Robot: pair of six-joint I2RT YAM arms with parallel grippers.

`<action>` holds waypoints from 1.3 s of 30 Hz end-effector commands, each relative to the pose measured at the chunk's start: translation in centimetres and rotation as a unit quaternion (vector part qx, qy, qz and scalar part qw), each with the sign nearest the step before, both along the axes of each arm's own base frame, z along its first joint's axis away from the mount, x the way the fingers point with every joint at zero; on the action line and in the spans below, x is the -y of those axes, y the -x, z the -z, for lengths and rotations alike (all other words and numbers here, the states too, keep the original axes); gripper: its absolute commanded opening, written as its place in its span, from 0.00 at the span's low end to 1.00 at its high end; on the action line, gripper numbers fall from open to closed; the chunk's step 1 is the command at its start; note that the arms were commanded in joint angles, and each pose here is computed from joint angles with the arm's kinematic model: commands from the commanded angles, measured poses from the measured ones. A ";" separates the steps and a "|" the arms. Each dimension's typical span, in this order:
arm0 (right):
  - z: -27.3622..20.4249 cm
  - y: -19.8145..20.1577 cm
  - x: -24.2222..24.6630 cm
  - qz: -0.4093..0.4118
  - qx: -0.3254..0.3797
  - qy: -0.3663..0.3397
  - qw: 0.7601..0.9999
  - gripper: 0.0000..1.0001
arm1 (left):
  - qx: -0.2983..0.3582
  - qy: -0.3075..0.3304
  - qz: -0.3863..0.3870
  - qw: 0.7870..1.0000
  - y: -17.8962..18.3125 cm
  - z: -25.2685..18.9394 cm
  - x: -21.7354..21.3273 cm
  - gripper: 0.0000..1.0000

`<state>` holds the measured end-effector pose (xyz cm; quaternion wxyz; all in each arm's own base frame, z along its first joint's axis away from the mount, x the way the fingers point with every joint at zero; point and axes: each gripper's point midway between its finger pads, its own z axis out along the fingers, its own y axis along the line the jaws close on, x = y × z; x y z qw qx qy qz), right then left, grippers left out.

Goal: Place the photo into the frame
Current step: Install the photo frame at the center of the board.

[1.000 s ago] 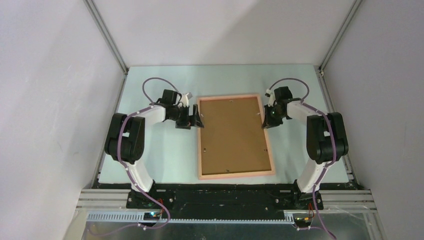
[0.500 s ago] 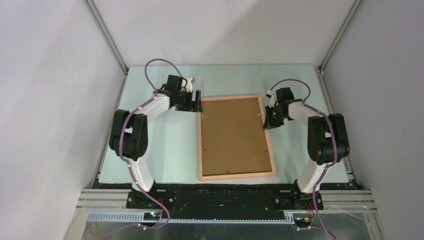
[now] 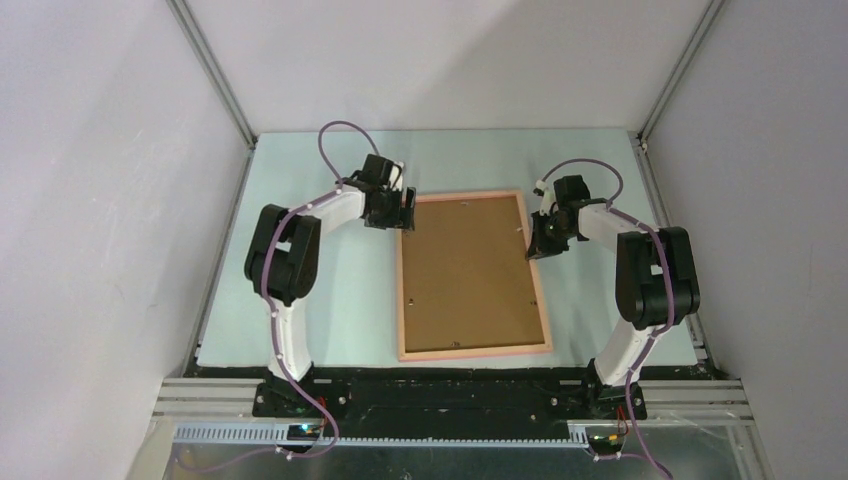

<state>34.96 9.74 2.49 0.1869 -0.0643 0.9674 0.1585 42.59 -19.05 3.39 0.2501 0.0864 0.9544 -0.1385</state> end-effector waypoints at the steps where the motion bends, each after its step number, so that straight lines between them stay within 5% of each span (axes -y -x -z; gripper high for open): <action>1: 0.7 1.9 0.2 -0.013 -0.031 -0.009 0.999 0.00 | 0.015 -0.008 -0.026 1.000 -1.5 -0.6 0.7 0.79; 12: 0.7 1.9 0.2 -0.010 -0.035 -0.021 0.999 0.00 | 0.014 -0.036 -0.022 0.999 -1.0 0.0 0.4 0.64; 39: 0.7 1.8 0.7 -0.001 -0.038 -0.030 0.999 0.00 | 0.013 -0.084 0.006 0.996 0.8 1.3 -0.1 0.49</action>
